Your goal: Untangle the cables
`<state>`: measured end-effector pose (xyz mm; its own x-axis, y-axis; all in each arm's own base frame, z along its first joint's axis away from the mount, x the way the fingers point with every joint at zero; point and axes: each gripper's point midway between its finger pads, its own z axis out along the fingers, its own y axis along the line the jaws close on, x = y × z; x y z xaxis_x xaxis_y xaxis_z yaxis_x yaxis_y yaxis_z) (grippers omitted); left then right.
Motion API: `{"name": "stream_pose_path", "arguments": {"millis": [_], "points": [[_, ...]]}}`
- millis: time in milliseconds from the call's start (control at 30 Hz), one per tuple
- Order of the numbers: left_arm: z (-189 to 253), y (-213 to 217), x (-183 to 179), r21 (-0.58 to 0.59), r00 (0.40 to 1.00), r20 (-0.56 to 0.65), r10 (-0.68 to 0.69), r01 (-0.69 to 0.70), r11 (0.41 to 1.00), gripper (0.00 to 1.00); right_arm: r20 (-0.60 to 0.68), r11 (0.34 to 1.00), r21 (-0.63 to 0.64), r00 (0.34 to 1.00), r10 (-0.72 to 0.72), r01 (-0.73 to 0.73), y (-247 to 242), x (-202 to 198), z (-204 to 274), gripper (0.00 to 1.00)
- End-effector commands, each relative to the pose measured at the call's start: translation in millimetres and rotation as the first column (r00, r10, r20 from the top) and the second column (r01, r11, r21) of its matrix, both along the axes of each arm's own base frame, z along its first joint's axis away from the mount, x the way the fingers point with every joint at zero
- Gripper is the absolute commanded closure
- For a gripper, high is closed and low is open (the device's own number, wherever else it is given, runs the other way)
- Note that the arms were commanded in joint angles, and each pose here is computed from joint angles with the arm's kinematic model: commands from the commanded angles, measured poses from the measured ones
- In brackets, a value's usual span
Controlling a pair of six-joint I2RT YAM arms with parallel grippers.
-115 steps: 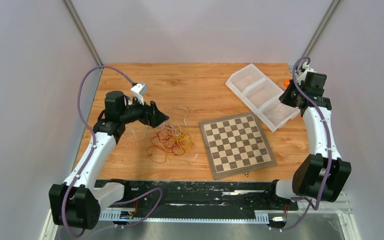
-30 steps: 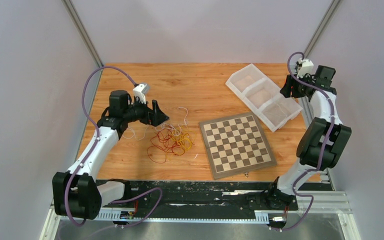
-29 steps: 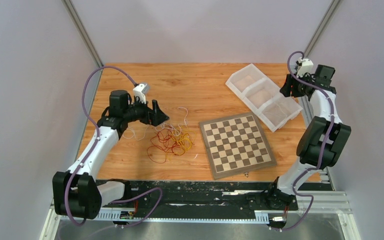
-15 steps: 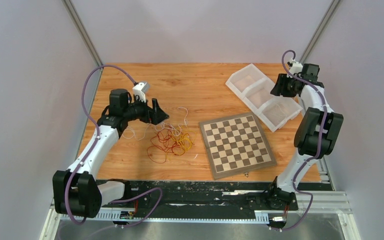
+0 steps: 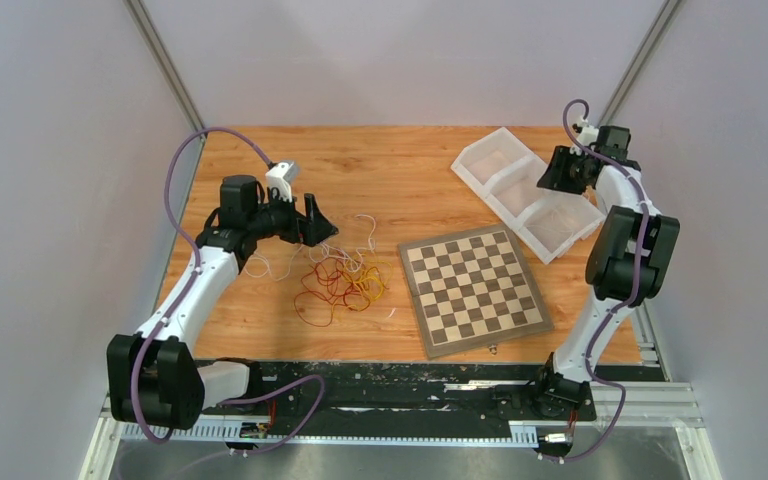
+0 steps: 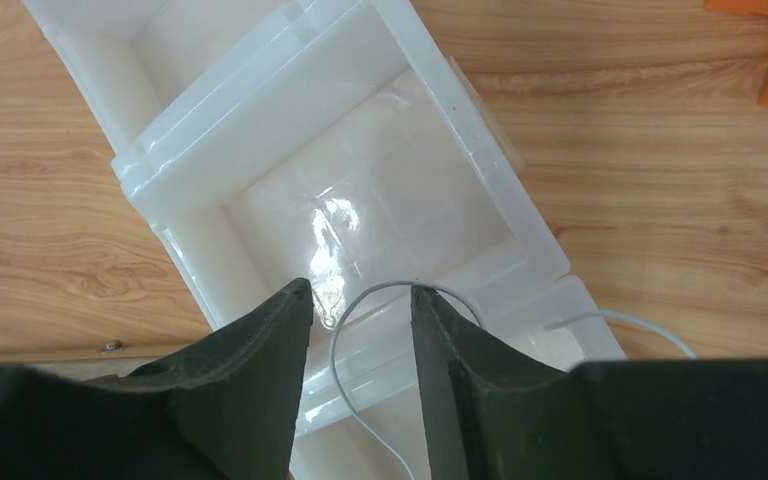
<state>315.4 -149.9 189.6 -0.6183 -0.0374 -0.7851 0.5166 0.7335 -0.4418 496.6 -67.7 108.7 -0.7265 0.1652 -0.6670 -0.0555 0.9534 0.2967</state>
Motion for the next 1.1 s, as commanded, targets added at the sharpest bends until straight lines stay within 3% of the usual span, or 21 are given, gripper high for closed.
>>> {"name": "stream_pose_path", "arguments": {"millis": [0,400,767,900,1067], "points": [[20,0,11,-0.009,0.999,0.053,0.012,-0.011,1.000,0.00,-0.009,0.999,0.038,1.000,-0.004,0.004,6,8,-3,0.59],[20,-1,13,-0.009,0.999,0.052,0.007,-0.007,1.000,0.00,-0.018,0.998,0.058,1.000,0.004,-0.003,6,-11,15,1.00],[22,-2,11,-0.017,0.998,0.062,-0.002,0.003,1.000,0.00,0.022,0.997,0.039,0.998,0.063,-0.064,-5,-55,47,1.00],[19,-3,8,-0.017,0.998,0.060,-0.007,0.008,1.000,0.00,-0.055,0.994,0.029,0.993,0.105,-0.104,-5,-82,28,1.00],[15,-3,5,-0.021,0.999,0.049,-0.011,0.012,1.000,0.00,-0.135,0.982,0.103,0.976,0.173,-0.160,12,-108,8,1.00]]}}
